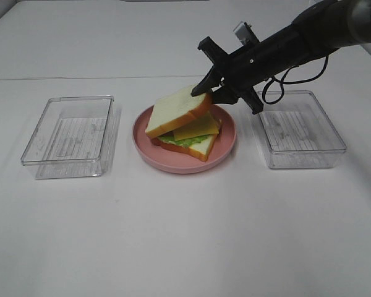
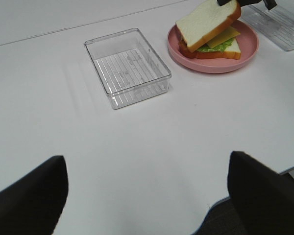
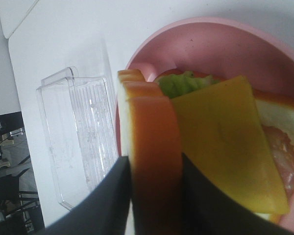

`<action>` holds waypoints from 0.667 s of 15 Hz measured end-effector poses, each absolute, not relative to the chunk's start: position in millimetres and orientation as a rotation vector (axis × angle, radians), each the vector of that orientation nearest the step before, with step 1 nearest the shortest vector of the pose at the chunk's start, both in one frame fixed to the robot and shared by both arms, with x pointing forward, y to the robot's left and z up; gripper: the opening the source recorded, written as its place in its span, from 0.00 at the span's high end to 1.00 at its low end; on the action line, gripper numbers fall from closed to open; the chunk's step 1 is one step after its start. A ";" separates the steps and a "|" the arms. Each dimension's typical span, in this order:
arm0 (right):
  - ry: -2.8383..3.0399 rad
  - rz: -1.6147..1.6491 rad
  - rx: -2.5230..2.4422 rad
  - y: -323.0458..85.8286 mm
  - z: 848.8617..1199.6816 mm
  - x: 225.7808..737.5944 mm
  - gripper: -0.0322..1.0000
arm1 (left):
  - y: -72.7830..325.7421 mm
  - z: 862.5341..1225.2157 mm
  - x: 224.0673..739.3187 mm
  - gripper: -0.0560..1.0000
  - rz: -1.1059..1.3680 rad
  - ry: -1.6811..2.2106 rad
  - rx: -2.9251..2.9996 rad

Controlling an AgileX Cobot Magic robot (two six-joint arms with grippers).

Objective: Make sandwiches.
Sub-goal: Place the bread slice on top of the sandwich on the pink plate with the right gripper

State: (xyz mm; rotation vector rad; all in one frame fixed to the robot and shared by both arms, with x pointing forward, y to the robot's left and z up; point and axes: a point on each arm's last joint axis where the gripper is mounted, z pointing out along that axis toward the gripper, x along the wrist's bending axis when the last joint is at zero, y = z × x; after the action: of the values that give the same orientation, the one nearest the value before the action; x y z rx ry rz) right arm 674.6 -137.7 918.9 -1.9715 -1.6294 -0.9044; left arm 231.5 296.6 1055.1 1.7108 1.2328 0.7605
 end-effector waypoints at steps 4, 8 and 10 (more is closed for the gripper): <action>-1.672 -0.875 -1.960 -138.7 917.3 672.6 0.24 | 296.6 1055.1 231.5 0.16 0.761 1.233 1.711; -1.817 -0.774 -1.922 -143.7 916.0 666.0 0.19 | 296.6 1055.1 231.5 0.16 0.761 1.233 1.711; -1.906 -0.730 -1.952 -150.1 927.2 663.3 0.19 | 296.6 1055.1 231.5 0.16 0.761 1.233 1.711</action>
State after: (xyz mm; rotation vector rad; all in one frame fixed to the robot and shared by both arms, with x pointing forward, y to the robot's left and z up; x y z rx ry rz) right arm 663.3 -150.1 927.2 -1.9518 -1.9062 -0.7304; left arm 231.5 296.6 1055.1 1.7108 1.2328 0.7605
